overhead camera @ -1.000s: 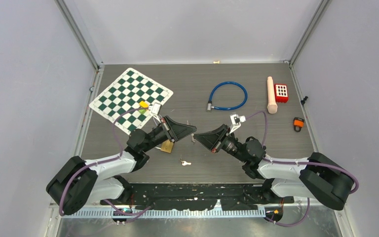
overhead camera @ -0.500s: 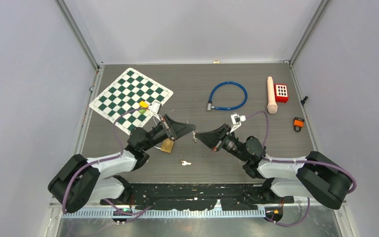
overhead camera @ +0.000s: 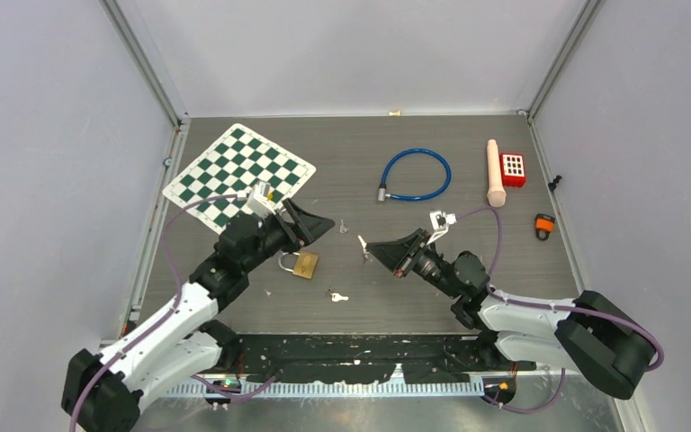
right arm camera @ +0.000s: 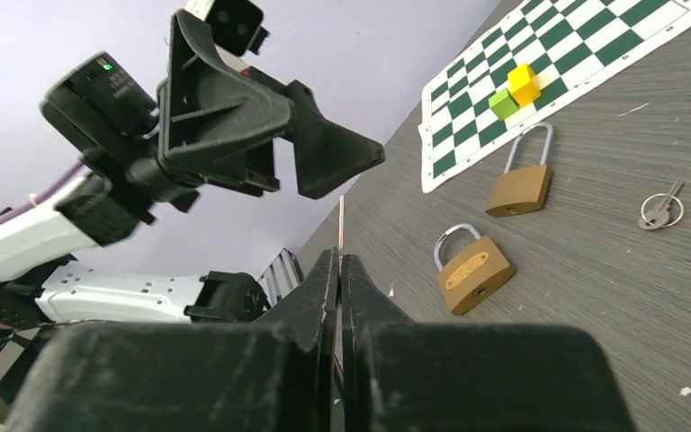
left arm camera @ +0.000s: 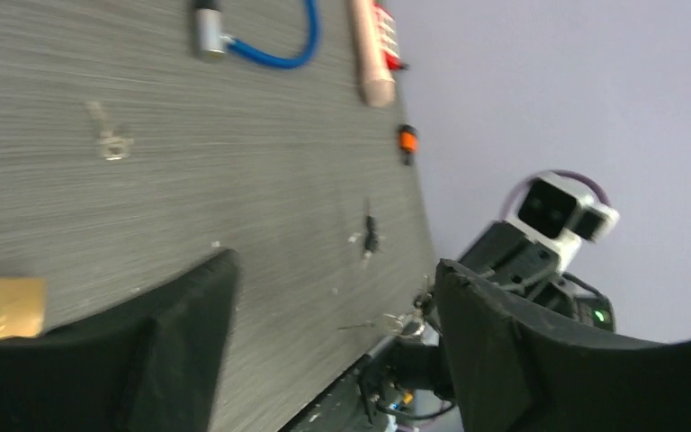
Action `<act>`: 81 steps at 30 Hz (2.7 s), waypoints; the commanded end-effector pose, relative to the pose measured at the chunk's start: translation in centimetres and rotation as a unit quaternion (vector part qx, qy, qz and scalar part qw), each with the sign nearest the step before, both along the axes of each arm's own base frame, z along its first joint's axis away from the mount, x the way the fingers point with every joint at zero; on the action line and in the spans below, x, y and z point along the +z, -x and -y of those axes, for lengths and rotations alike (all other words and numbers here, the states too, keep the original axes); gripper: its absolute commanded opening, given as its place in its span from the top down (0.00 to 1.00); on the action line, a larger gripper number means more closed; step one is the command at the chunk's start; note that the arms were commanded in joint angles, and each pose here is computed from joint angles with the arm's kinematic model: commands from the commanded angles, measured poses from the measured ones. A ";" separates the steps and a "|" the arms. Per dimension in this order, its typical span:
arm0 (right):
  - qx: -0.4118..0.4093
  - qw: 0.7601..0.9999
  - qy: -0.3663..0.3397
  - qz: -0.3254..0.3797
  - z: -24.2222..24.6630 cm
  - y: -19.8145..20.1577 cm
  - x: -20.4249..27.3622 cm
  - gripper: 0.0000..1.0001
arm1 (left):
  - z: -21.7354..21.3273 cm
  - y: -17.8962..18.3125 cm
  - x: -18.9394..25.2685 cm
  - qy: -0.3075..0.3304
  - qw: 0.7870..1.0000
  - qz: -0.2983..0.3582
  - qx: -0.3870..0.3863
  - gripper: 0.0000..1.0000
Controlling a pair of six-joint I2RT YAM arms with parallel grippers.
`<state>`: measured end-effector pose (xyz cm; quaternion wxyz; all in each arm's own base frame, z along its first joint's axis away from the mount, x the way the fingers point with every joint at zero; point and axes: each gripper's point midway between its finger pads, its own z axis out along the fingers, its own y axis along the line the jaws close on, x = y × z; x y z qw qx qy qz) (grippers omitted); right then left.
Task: Unlock with the key
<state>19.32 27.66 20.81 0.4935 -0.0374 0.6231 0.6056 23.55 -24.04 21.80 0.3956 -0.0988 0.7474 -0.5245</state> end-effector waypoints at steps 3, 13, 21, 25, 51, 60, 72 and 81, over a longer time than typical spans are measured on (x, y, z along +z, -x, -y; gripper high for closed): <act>-0.034 0.999 0.016 0.012 1.1 -0.7 0.0 0.95 | -7.4 0.9 -7.6 -0.283 0.944 -0.142 0.088 0.14; -0.039 0.999 0.018 0.007 1.4 -0.7 -0.4 0.95 | -6.2 -0.4 -11.9 -0.406 0.888 -0.215 0.002 0.14; -0.042 0.999 0.019 0.004 1.5 -0.8 -0.6 0.95 | -5.4 -3.3 -14.9 -0.487 0.843 -0.223 -0.047 0.22; -0.043 0.999 0.018 0.003 1.5 -0.8 -0.6 0.95 | -5.4 -3.2 -16.6 -0.526 0.811 -0.247 -0.066 0.23; -0.040 0.999 0.011 -0.003 1.4 -0.8 -0.9 0.95 | -5.1 -2.8 -21.8 -0.545 0.777 -0.308 -0.066 0.49; -0.031 0.999 0.019 0.001 1.0 -0.8 -1.0 0.95 | -3.8 -2.8 -19.3 -0.501 0.819 -0.272 -0.071 1.00; 0.026 0.999 0.042 0.008 -1.3 -0.3 -1.4 0.95 | -0.8 -3.0 -11.7 -0.360 0.916 -0.168 -0.052 1.00; 0.090 0.993 0.061 -0.039 -3.9 -0.1 -3.4 0.95 | 1.3 -2.5 -8.8 -0.279 0.951 -0.117 -0.070 1.00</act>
